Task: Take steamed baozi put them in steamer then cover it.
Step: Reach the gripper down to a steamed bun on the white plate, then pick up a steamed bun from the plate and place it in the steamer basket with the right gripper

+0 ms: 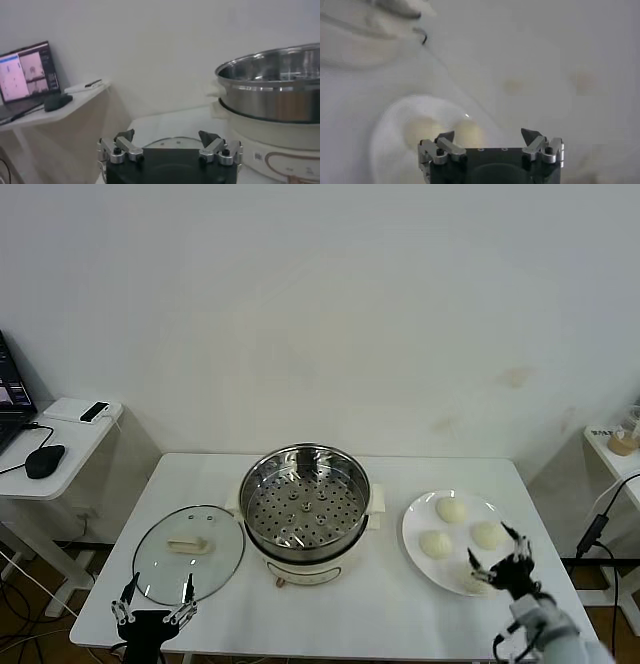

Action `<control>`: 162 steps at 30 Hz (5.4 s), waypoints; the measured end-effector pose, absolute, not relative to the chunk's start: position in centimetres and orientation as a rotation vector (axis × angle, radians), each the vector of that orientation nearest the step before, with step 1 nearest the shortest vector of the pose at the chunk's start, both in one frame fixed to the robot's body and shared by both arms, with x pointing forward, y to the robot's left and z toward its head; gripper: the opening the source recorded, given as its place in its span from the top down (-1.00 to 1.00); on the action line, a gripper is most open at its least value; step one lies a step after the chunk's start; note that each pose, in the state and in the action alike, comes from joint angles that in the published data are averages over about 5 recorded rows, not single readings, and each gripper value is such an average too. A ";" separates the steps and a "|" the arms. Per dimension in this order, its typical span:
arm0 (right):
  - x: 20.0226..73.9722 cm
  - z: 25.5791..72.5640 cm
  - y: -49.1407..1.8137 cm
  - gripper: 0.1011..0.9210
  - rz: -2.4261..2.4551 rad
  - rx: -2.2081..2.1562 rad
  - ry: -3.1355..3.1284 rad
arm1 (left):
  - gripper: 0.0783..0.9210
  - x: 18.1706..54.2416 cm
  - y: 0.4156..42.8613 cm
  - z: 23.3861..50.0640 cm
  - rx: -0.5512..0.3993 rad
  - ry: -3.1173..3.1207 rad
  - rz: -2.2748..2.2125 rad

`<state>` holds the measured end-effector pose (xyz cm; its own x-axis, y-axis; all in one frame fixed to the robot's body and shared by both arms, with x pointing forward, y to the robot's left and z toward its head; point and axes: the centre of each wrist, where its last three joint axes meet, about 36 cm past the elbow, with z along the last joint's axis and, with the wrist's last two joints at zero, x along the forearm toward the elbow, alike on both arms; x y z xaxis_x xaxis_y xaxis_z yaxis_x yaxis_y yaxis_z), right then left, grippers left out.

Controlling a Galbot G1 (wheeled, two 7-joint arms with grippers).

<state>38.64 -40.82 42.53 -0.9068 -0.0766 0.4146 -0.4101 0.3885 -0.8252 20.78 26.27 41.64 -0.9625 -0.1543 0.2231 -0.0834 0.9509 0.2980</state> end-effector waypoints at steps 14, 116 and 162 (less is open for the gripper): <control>54.0 48.8 -41.8 -0.76 1.611 0.913 -1.817 | -0.77 20.5 27.0 43.1 0.198 -2.852 -0.536; 67.7 68.4 -15.0 -0.26 1.888 1.628 -1.451 | -0.77 21.9 29.2 44.9 0.200 -2.861 -0.611; 68.9 61.6 -4.0 -0.76 2.323 1.887 -0.893 | -0.77 22.3 29.8 46.0 0.203 -2.884 -0.622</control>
<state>68.85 -4.03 61.63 -0.2695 -0.3321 0.9039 -0.3593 -0.8362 -0.4143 22.34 29.80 46.03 -0.9737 -0.1712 0.1505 -0.0940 0.9031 0.4191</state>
